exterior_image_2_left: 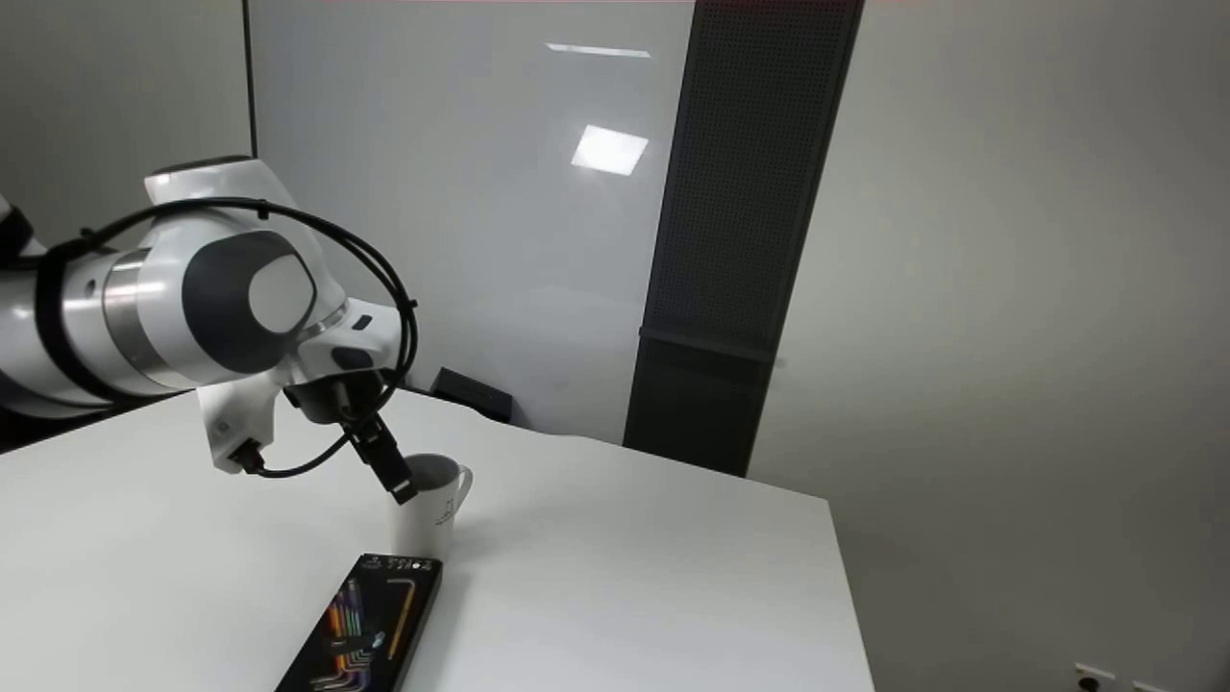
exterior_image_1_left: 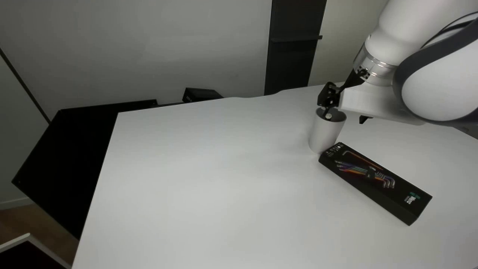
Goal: Put the marker on the table, put it back in the mug then put it back on the table
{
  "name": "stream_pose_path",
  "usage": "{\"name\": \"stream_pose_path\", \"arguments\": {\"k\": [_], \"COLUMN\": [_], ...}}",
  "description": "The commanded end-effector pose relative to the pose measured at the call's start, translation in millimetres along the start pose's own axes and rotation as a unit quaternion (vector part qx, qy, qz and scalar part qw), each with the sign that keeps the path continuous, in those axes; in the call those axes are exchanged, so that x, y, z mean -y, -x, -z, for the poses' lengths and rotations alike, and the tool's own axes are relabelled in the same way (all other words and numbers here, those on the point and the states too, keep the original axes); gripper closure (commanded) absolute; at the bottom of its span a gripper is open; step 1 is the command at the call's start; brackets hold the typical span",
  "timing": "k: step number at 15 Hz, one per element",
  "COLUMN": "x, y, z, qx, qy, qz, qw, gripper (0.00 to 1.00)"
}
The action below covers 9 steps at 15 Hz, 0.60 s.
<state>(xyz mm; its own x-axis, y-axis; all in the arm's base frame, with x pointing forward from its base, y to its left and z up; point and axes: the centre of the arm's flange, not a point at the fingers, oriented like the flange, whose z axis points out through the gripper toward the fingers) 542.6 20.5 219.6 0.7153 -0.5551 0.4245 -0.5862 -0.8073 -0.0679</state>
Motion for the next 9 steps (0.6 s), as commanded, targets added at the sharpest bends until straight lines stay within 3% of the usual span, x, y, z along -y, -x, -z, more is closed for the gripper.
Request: {"name": "stream_pose_path", "arguments": {"k": [1, 9], "x": [7.6, 14.2], "y": [0.9, 2.0], "z": [-3.0, -8.8], "qx": [-0.008, -0.011], "qy": [0.005, 0.009], "qz": [-0.015, -0.014], "qw": [0.9998, 0.9998], "gripper": [0.0, 0.0]}}
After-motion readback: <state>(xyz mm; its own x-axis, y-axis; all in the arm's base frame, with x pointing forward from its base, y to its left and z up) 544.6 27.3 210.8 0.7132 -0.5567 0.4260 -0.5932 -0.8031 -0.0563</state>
